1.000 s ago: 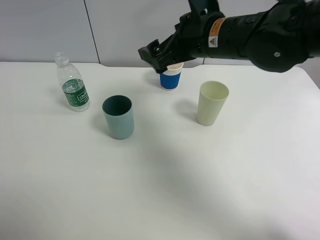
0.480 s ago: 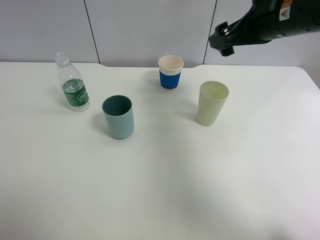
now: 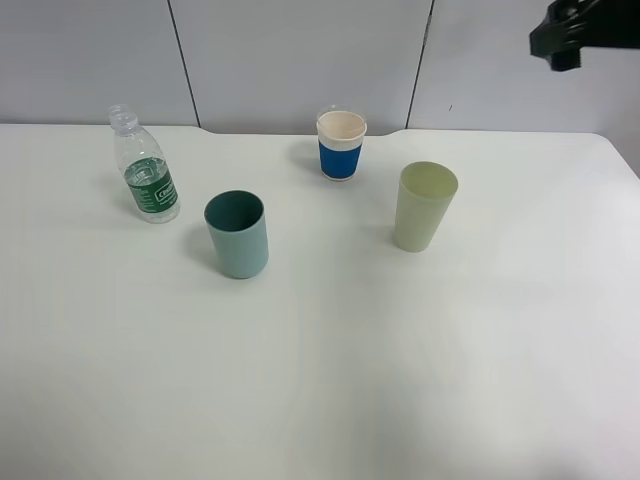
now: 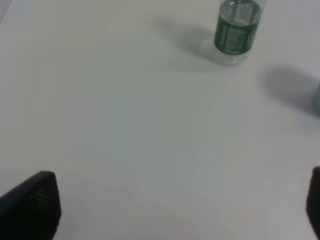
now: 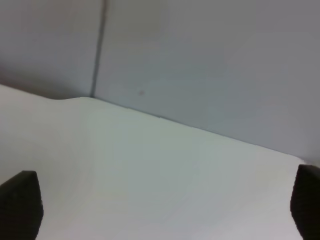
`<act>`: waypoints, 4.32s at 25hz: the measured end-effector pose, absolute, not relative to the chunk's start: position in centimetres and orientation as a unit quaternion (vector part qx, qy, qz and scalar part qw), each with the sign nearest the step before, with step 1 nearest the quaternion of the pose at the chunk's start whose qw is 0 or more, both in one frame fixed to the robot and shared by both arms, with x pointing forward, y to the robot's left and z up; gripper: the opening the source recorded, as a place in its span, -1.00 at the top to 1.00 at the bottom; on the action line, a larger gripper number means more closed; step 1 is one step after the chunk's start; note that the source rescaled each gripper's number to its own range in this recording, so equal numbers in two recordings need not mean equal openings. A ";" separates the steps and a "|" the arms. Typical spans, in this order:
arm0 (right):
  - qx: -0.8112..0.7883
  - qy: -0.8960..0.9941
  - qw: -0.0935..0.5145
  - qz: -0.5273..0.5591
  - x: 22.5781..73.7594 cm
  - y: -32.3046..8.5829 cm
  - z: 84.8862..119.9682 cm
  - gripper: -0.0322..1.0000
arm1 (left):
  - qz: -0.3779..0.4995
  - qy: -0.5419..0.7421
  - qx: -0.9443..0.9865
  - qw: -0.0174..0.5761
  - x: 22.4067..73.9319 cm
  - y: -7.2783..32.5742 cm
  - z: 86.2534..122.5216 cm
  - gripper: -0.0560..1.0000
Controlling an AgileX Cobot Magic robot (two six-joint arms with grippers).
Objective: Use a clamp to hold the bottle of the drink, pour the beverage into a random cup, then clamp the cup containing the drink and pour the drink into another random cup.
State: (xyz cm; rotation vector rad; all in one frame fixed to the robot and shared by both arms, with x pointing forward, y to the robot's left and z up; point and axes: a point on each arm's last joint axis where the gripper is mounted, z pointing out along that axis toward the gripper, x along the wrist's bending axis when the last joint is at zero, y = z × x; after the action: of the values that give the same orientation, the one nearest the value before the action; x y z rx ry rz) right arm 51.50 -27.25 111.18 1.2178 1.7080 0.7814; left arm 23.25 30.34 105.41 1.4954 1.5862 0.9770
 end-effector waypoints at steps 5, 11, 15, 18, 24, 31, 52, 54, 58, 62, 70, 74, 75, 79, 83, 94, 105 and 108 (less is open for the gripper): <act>0.536 0.644 0.453 0.305 49.6 -30.0 112.9 -0.99 | 0.380 0.618 0.582 0.368 23.3 30.3 105.4 -1.00; 0.580 0.605 0.468 0.280 45.8 -32.2 114.9 -0.99 | 0.380 0.617 0.582 0.367 23.3 30.3 105.4 -1.00; 0.596 0.591 0.473 0.268 42.9 -32.6 116.0 -0.99 | 0.380 0.617 0.582 0.367 23.3 30.3 105.4 -1.00; 0.600 0.576 0.483 0.272 40.4 -32.6 117.1 -0.99 | 0.380 0.617 0.582 0.367 23.3 30.3 105.4 -1.00; 0.597 0.541 0.512 0.300 35.0 -32.6 118.9 -0.99 | 0.381 0.617 0.582 0.367 23.3 30.3 105.4 -1.00; 0.598 0.510 0.521 0.334 28.3 -32.3 117.0 -0.99 | 0.380 0.617 0.583 0.367 23.2 30.3 105.4 -1.00; 0.565 0.606 0.422 0.367 22.5 -29.8 107.3 -0.99 | 0.381 0.617 0.583 0.367 23.3 30.3 105.4 -1.00; 0.563 0.622 0.403 0.367 23.0 -29.5 106.4 -0.99 | 0.381 0.617 0.583 0.367 23.3 30.3 105.4 -1.00; 0.569 0.633 0.383 0.358 23.3 -29.3 105.4 -0.99 | 0.381 0.617 0.583 0.367 23.3 30.3 105.4 -1.00; 0.572 0.631 0.381 0.360 23.3 -29.3 105.3 -0.99 | 0.381 0.617 0.583 0.367 23.3 30.3 105.4 -1.00; 0.578 0.626 0.380 0.360 23.3 -29.4 105.3 -0.99 | 0.381 0.617 0.583 0.367 23.3 30.3 105.4 -1.00; 0.578 0.626 0.380 0.360 23.3 -29.4 105.3 -0.99 | 0.381 0.617 0.583 0.367 23.3 30.3 105.4 -1.00; 0.578 0.626 0.380 0.360 23.3 -29.4 105.3 -0.99 | 0.381 0.617 0.583 0.367 23.3 30.3 105.4 -1.00; 0.578 0.626 0.380 0.360 23.3 -29.4 105.3 -0.99 | 0.381 0.617 0.583 0.367 23.3 30.3 105.4 -1.00; 0.578 0.626 0.380 0.360 23.3 -29.4 105.3 -0.99 | 0.381 0.617 0.583 0.367 23.3 30.3 105.4 -1.00; 0.578 0.626 0.380 0.360 23.3 -29.4 105.3 -0.99 | 0.381 0.617 0.583 0.367 23.3 30.3 105.4 -1.00; 0.578 0.626 0.380 0.360 23.3 -29.4 105.3 -0.99 | 0.381 0.617 0.583 0.367 23.3 30.3 105.4 -1.00; 0.578 0.626 0.380 0.360 23.3 -29.4 105.3 -0.99 | 0.381 0.617 0.583 0.367 23.3 30.3 105.4 -1.00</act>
State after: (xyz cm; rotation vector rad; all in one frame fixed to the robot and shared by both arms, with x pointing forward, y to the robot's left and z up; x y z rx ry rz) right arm 23.32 -29.40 105.31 1.4744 1.5986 0.9196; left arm 23.25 30.34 105.41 1.4972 1.5851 0.9781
